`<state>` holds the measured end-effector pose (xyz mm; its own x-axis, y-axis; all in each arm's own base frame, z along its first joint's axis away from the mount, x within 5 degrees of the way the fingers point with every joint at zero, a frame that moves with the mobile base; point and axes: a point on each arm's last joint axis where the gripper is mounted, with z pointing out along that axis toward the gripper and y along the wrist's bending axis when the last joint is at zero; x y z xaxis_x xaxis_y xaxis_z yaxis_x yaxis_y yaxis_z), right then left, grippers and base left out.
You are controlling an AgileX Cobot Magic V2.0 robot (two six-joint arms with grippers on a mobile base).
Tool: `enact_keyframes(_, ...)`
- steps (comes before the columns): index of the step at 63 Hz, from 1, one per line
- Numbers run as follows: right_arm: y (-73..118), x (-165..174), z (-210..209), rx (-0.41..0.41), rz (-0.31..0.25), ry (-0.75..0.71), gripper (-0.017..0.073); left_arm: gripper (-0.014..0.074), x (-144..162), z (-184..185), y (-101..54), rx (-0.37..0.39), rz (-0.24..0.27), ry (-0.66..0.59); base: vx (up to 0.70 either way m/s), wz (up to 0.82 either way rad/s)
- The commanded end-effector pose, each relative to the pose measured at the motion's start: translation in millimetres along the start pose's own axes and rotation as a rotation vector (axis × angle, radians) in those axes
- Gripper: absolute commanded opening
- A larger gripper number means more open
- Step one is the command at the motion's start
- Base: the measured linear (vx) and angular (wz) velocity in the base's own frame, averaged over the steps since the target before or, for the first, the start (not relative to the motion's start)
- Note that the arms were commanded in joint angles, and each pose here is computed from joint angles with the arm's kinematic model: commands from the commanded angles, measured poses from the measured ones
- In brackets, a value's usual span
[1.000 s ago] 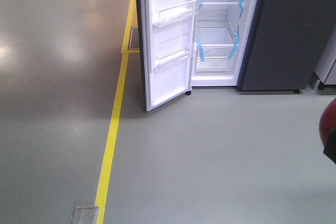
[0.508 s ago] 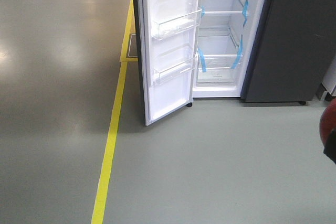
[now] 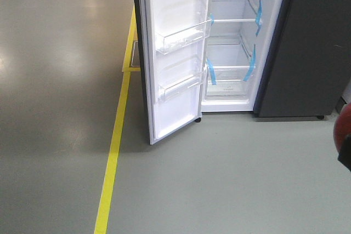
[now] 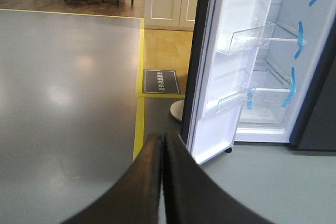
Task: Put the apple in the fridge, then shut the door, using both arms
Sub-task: 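Drive up to the refrigerator door shelves, apple held in right gripper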
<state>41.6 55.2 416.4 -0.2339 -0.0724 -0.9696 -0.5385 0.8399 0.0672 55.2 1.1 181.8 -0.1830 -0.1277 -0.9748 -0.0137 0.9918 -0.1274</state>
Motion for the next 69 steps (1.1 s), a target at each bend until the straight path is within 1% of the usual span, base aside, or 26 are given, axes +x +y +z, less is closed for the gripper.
enact_keyframes(1, -0.1, -12.0, -1.4, 0.006, 0.006, -0.083, -0.0003, -0.0006, 0.1, 1.2, -1.2, 0.02, -0.001, -0.057, 0.18, -0.02)
enact_keyframes(69, -0.1, -12.0, -1.4, 0.006, 0.006, -0.083, -0.0003, -0.0006, 0.1, 1.2, -1.2, 0.02, -0.001, -0.057, 0.18, 0.0)
